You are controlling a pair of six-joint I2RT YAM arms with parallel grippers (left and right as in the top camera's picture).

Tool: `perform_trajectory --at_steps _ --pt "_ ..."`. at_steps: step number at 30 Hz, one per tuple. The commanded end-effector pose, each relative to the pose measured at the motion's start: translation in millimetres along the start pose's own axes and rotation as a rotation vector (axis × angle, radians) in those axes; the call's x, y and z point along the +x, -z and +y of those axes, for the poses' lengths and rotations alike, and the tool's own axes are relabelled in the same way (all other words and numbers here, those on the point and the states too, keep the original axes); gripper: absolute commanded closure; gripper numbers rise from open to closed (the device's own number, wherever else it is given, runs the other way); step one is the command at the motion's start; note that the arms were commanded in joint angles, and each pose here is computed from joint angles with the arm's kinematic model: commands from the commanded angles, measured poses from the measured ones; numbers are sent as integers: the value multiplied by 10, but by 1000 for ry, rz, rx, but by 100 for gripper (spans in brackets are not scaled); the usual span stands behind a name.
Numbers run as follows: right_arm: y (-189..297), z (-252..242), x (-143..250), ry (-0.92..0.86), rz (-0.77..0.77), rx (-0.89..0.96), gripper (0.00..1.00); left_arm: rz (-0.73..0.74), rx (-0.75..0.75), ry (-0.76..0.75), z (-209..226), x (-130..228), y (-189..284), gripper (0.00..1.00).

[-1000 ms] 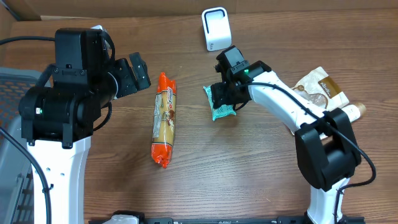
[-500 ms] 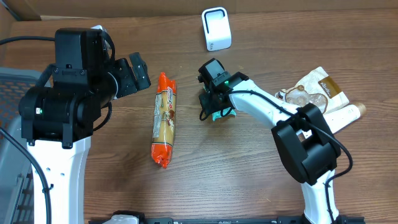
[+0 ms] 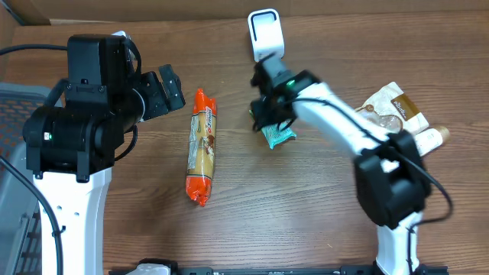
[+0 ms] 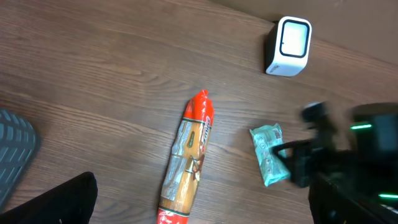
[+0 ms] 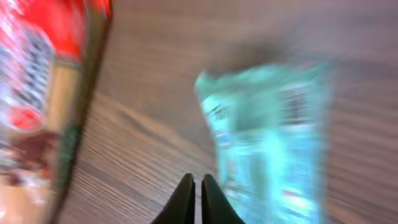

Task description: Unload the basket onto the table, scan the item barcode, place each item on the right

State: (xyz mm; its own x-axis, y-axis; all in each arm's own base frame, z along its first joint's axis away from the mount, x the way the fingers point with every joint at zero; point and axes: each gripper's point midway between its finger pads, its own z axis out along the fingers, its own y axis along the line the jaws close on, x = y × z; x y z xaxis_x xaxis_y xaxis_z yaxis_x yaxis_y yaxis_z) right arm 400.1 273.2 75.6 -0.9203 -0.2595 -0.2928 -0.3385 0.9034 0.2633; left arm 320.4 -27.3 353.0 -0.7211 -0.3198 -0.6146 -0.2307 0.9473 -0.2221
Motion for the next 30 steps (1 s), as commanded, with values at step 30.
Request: perform_trajectory --at_steps 30 --pt "-686 -615 641 -117 294 -301 81 -17 -1 10 5 -46 33 1"
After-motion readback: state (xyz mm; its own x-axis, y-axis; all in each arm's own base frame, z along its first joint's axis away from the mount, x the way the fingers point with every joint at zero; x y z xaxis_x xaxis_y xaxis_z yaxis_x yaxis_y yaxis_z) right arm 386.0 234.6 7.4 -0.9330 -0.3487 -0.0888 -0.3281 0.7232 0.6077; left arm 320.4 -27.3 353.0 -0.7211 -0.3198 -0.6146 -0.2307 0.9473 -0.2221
